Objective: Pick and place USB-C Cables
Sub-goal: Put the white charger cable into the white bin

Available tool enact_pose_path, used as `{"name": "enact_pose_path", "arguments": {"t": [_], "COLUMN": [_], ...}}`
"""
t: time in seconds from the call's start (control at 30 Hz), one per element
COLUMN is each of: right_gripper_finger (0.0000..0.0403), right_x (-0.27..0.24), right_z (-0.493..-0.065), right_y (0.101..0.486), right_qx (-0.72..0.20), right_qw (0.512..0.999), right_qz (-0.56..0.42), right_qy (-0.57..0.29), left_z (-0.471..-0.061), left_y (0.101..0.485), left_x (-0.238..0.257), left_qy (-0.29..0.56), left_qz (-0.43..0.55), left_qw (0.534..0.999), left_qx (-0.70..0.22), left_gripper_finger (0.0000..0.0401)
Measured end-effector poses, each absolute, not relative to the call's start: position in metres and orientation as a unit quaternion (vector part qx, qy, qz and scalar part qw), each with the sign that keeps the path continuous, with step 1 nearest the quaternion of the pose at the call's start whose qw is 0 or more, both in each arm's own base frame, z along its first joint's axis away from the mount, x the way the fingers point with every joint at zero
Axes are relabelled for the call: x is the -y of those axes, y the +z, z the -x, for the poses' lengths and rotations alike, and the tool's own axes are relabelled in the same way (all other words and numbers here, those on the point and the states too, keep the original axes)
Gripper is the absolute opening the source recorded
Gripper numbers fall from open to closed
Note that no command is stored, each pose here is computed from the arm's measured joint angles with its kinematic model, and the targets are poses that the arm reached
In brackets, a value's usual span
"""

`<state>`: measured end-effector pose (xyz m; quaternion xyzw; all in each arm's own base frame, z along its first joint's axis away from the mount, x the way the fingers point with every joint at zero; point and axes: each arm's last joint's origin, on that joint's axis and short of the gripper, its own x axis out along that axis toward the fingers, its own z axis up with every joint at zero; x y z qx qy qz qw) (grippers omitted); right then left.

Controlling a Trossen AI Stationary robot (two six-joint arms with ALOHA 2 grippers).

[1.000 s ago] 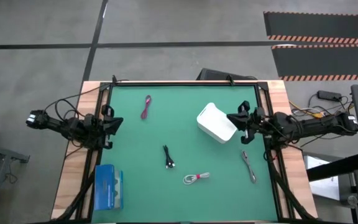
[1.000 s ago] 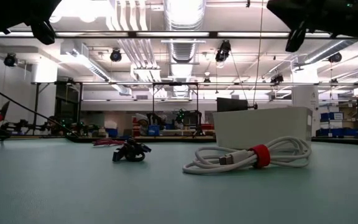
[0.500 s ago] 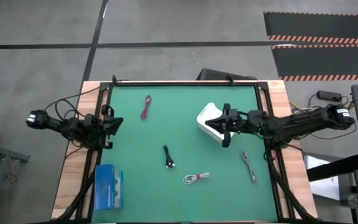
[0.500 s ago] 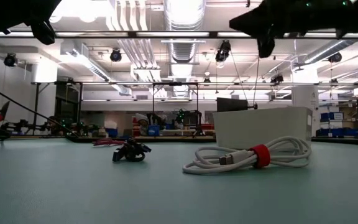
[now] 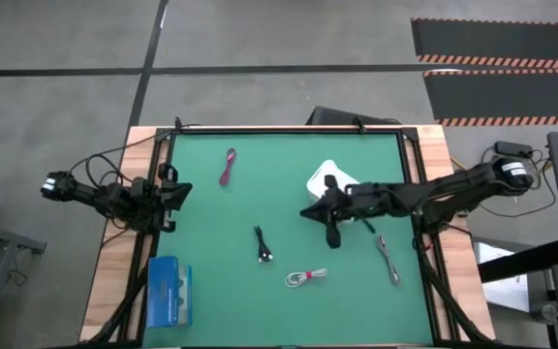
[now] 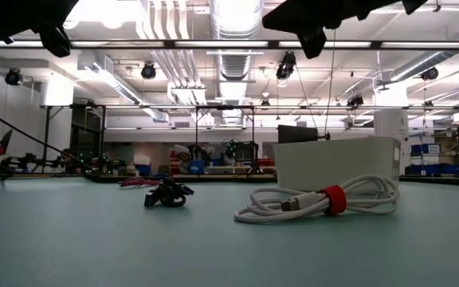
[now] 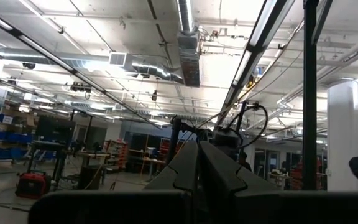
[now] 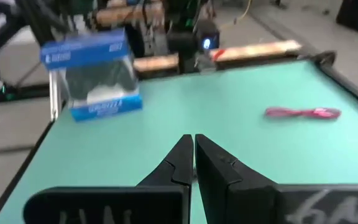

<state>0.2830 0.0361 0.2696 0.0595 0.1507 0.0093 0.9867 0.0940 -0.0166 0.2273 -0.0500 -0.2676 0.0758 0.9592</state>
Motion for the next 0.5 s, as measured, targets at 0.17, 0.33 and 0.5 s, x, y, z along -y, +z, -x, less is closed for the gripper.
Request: {"name": "enact_pose_path", "arguments": {"t": [0.17,0.33,0.5], "right_gripper_finger": [0.0009,0.0009,0.0009], "right_x": [-0.051,-0.069,-0.088], "right_z": [-0.294,-0.307,-0.321], "right_y": [0.271,0.273,0.274], "right_qx": [-0.212,-0.286,-0.372], "right_qw": [0.976,0.957,0.927], "right_qz": [-0.050,-0.042,-0.016], "right_qy": [0.024,0.037,0.049], "left_z": [-0.094,-0.094,-0.094], "left_y": [0.227,0.227,0.227], "left_x": [0.017,0.017,0.017], "left_qy": [0.076,0.076,0.076], "left_qz": [0.050,0.050,0.050], "left_qw": [0.959,0.959,0.959], "left_qx": [0.267,0.268,0.267], "left_gripper_finger": [0.0001,0.0001,0.0001]}}
